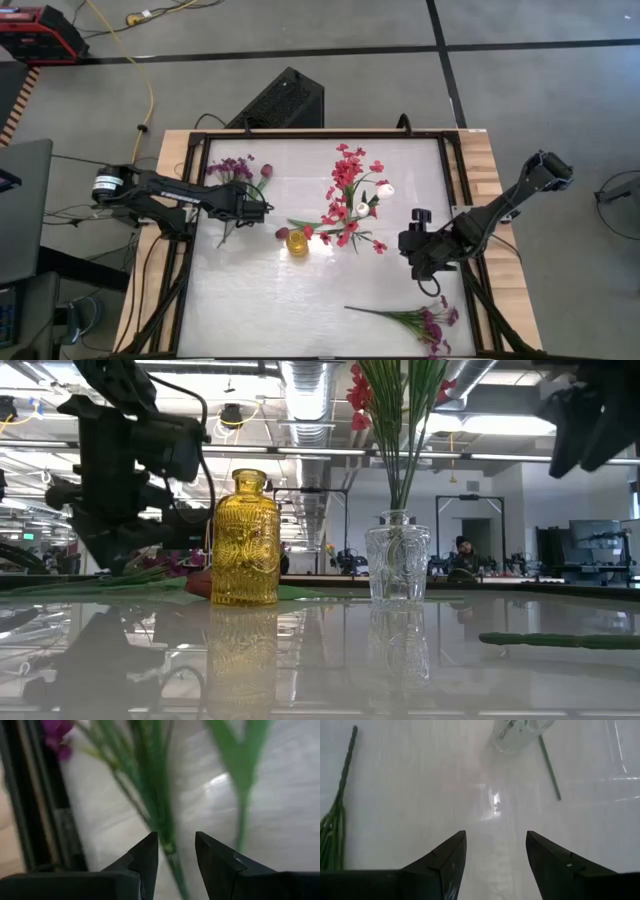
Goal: Sort flowers into vase by color
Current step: Put the top violet flowers into the yellow vase
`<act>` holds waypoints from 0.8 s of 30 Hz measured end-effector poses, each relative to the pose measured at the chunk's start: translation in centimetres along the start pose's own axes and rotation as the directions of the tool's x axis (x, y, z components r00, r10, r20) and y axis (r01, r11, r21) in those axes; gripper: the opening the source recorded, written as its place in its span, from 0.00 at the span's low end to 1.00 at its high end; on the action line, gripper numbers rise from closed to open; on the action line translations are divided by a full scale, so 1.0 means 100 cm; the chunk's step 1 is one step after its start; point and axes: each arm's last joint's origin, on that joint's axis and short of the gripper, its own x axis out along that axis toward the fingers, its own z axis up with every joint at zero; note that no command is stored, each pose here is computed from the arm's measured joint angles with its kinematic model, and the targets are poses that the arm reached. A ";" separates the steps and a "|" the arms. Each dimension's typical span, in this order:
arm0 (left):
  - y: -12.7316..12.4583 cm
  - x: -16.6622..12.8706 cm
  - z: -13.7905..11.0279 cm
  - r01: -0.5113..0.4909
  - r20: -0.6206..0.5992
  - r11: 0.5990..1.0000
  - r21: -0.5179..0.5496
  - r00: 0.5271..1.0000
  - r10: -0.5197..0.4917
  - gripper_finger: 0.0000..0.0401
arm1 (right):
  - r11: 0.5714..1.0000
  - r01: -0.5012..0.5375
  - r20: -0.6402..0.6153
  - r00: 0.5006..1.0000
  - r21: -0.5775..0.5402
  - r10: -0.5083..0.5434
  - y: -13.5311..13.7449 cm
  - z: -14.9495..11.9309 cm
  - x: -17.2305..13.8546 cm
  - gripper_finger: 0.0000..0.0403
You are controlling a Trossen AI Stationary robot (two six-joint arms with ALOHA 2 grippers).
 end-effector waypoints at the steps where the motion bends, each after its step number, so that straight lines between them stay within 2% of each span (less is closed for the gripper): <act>1: 0.000 0.002 -0.001 -0.018 -0.010 1.000 -0.002 1.000 0.018 0.32 | 1.000 0.002 -0.010 1.000 -0.003 -0.002 0.000 -0.002 0.002 0.58; 13: -0.012 0.019 -0.006 -0.095 -0.076 0.995 0.033 0.992 0.097 0.45 | 1.000 0.006 -0.063 0.998 -0.028 -0.008 -0.001 -0.013 0.012 0.58; 19: -0.010 0.026 -0.003 -0.084 -0.097 0.996 0.031 0.991 0.087 0.44 | 0.999 0.003 -0.062 0.998 -0.040 -0.006 -0.001 -0.013 0.012 0.58; 24: 0.005 0.034 -0.004 -0.080 -0.108 0.997 -0.011 0.991 0.078 0.41 | 1.000 -0.002 -0.058 0.998 -0.030 0.001 0.000 -0.013 0.012 0.58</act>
